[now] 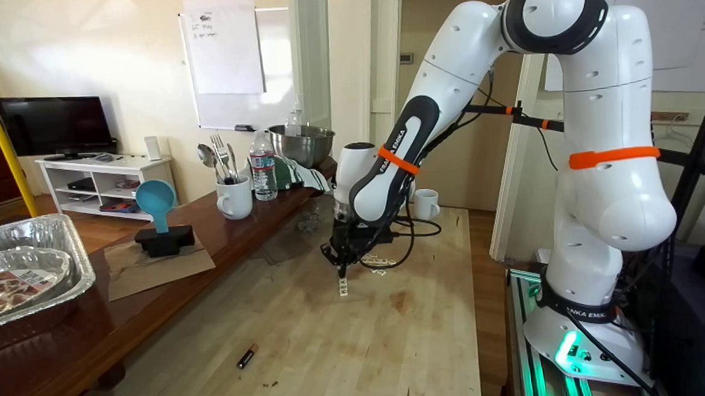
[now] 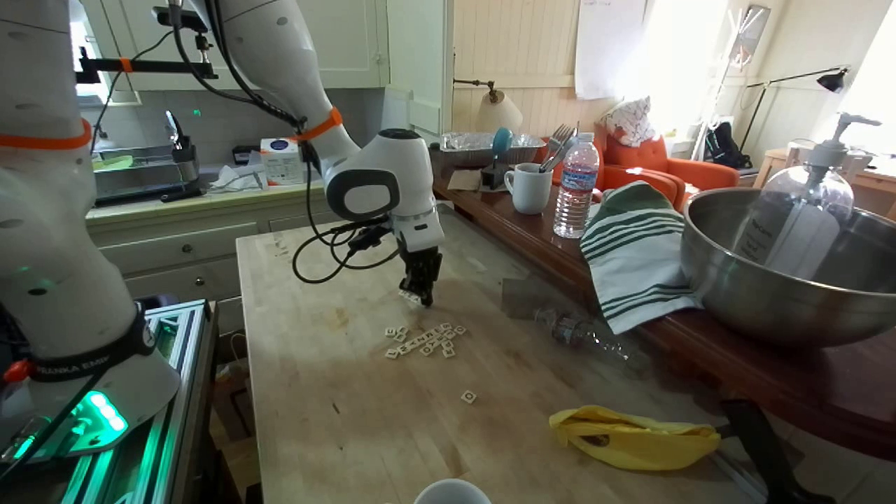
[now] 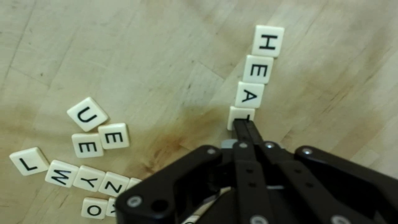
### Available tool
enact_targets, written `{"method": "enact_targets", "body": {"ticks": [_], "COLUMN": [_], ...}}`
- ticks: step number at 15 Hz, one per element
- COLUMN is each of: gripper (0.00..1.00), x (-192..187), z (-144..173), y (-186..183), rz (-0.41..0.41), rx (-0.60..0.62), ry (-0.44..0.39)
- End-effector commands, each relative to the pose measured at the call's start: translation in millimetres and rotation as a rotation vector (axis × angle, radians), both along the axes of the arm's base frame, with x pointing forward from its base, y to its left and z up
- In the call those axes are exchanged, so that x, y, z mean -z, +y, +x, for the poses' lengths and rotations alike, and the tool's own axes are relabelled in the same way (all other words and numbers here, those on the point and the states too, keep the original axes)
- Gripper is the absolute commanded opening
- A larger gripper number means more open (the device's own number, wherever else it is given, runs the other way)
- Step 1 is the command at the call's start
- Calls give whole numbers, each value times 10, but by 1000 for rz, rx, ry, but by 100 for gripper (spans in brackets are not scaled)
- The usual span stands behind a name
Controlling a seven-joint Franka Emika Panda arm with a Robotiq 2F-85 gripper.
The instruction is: Align the small blocks on the table
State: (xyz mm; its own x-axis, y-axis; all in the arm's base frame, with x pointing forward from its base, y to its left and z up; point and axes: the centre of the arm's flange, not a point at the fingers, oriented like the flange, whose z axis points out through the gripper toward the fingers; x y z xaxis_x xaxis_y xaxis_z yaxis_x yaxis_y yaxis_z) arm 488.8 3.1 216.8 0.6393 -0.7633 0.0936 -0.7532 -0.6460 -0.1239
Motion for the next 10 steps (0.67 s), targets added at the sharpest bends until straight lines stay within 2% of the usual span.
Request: {"method": "enact_targets", "body": {"ticks": [1,6,10], "gripper": [0,0,0], "x": [-118,-226,-198], "z": [-176,-195,-164], "y": [-23,-33,-2], "rz": [-21,-46,-49], "rx": [-5,-38,-72], "ry": [13,-9,6]}}
